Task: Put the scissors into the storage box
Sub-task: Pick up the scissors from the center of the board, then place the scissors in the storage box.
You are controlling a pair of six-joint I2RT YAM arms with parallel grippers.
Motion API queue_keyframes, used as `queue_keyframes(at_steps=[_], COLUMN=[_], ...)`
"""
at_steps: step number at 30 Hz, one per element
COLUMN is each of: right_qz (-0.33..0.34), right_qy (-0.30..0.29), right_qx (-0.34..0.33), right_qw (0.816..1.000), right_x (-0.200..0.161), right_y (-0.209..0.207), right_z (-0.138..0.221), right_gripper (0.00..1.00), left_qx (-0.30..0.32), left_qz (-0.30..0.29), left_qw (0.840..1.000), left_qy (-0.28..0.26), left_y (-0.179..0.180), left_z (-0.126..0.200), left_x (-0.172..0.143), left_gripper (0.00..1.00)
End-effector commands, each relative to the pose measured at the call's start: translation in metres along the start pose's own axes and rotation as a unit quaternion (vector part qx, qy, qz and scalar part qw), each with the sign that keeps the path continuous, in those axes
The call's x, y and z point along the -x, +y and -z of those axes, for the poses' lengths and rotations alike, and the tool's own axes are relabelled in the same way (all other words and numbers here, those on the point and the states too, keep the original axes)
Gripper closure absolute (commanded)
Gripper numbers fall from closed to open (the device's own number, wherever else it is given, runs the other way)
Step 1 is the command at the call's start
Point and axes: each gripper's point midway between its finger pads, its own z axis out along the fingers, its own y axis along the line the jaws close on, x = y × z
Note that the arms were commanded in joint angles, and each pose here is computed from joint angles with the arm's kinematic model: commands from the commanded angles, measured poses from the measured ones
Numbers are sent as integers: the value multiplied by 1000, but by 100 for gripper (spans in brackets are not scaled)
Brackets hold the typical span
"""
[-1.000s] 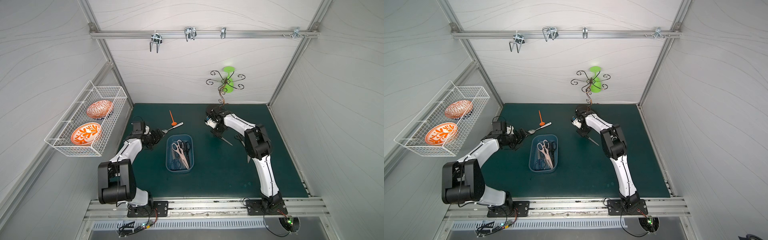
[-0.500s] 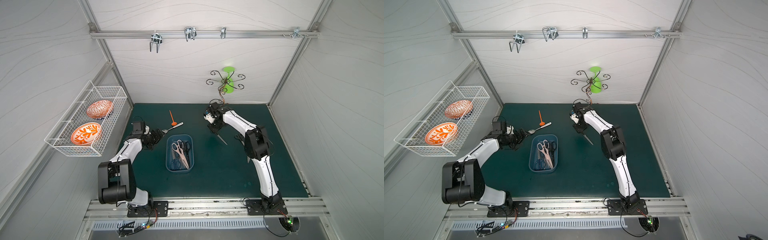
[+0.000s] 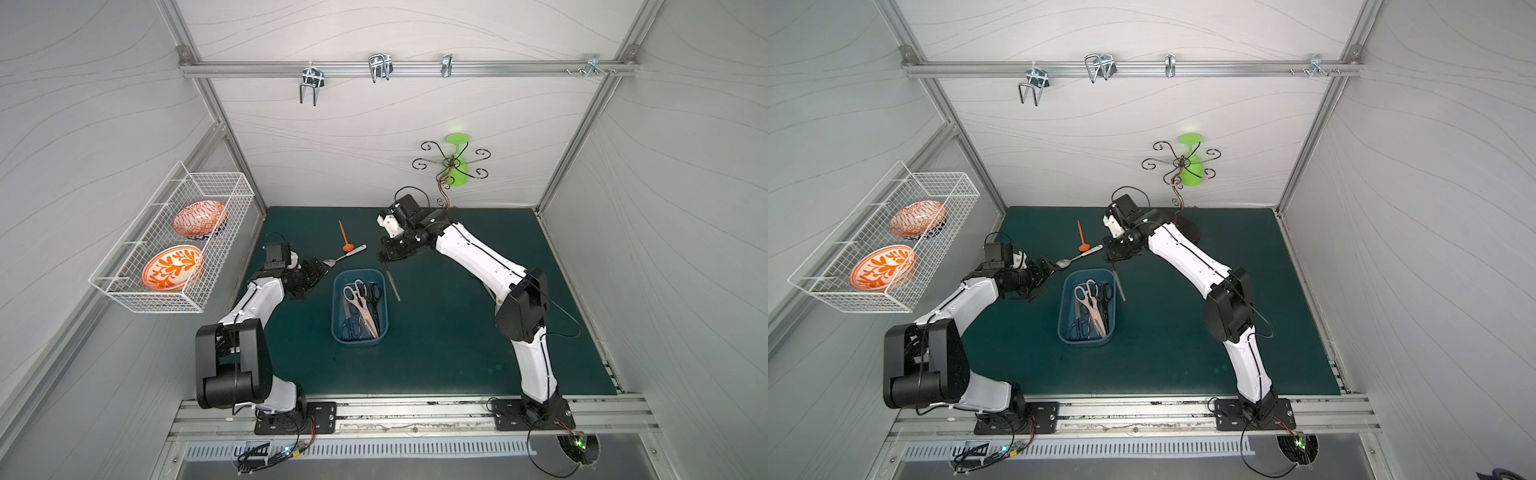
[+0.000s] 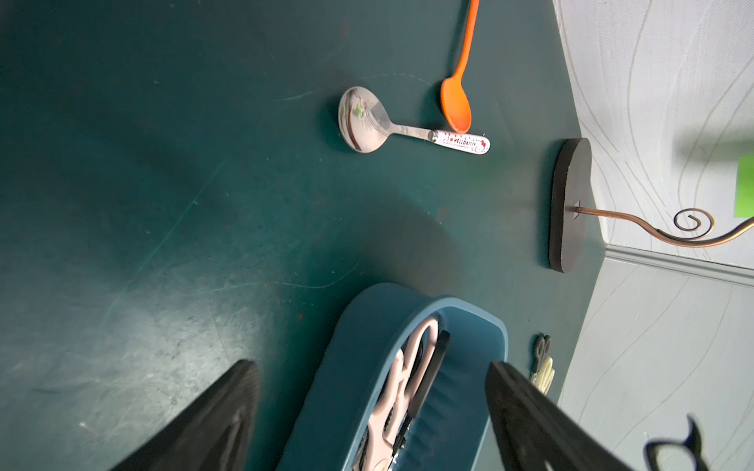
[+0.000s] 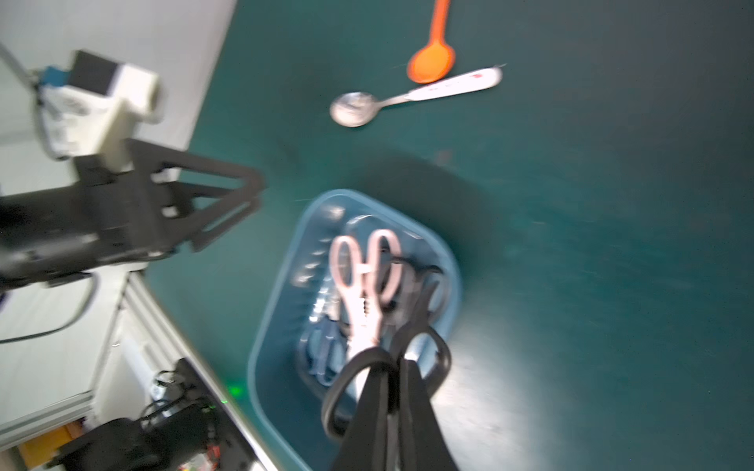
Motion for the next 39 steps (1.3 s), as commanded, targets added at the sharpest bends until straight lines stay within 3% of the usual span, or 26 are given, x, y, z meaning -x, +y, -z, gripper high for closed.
queue_keyframes(at_steps=[1, 5, 10, 14, 20, 29, 39], right_qz=[-56, -89, -135, -138, -116, -150, -132], right_qy=[-48, -90, -98, -102, -85, -47, -42], right_qx=[24, -19, -72, -70, -81, -91, -59], right_qw=[997, 992, 983, 983, 986, 983, 989], right_x=[13, 9, -15, -23, -40, -67, -58], right_y=[21, 20, 10, 21, 41, 31, 47], right_z=[-8, -29, -63, -84, -109, -136, -131], right_gripper=[100, 100, 100, 100, 100, 100, 77], left_qx=[3, 18, 18, 17, 16, 10, 3], left_qz=[-7, 6, 13, 15, 17, 18, 14], left_qw=[999, 999, 999, 999, 998, 999, 999], left_qy=[-31, -47, -49, -49, -51, -51, -52], left_y=[-5, 4, 7, 7, 7, 5, 2], left_z=[14, 20, 21, 21, 21, 21, 22], left_x=[15, 22, 25, 25, 27, 27, 28], left_gripper=[9, 8, 9, 8, 9, 8, 8])
